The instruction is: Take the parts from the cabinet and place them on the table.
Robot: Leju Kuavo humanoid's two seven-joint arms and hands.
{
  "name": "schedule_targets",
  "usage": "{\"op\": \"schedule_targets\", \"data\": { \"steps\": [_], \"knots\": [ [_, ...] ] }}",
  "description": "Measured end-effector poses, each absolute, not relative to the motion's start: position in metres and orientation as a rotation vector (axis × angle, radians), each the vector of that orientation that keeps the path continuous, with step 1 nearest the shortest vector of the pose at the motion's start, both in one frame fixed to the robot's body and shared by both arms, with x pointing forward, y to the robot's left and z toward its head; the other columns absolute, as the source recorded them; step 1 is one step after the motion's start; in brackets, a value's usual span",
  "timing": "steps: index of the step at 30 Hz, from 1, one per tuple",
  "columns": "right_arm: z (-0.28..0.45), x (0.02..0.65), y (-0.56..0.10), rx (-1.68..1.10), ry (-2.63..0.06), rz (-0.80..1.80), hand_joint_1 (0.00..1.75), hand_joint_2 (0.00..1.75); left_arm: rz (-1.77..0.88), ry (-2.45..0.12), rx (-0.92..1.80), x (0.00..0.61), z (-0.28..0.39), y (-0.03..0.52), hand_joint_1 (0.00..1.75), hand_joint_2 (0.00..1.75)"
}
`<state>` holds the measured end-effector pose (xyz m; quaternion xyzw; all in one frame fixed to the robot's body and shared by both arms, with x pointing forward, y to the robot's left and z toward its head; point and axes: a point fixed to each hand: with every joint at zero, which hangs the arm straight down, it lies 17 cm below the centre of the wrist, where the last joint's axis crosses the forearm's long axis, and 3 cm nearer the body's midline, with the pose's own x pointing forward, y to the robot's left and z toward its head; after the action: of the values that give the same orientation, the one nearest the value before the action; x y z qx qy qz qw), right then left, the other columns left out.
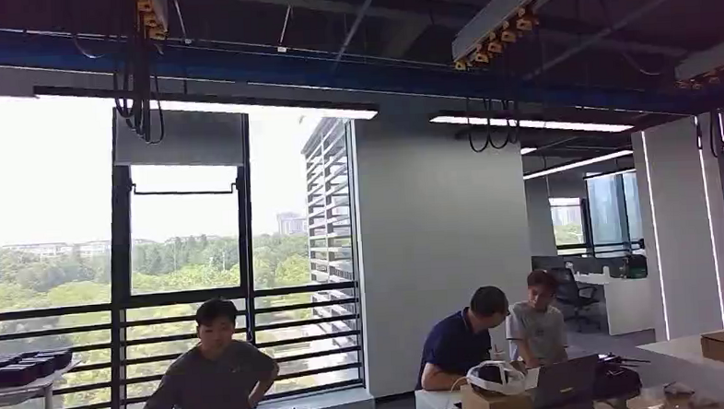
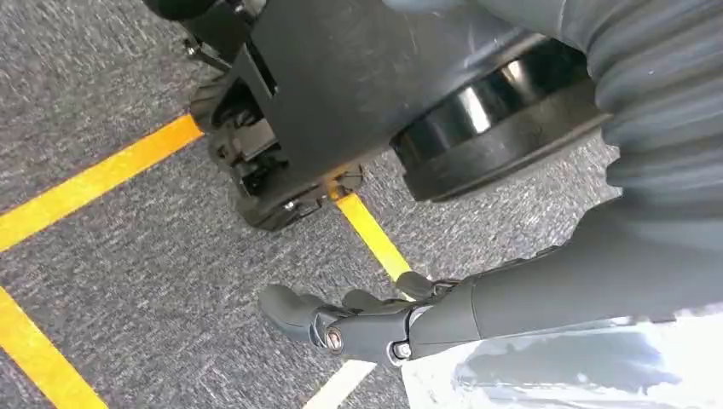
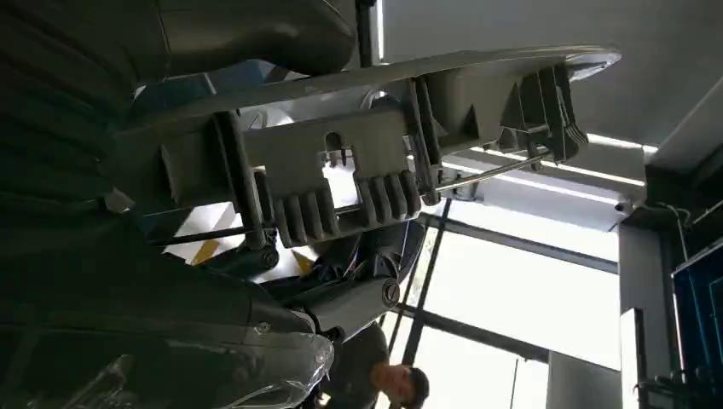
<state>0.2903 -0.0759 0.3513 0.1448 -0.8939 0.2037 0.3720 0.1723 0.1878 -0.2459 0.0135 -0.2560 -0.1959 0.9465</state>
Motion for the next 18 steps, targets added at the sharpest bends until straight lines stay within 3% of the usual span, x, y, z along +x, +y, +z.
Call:
{"op": "schedule_targets", "data": {
  "steps": [18],
  "knots": [
    [0.364,0.3,-0.073,0.323,-2.306,0.575,1.75,1.75,-0.415,-0.517,0.021,0.171,-0.246,0.186,0.0,1.75]
  ]
}}
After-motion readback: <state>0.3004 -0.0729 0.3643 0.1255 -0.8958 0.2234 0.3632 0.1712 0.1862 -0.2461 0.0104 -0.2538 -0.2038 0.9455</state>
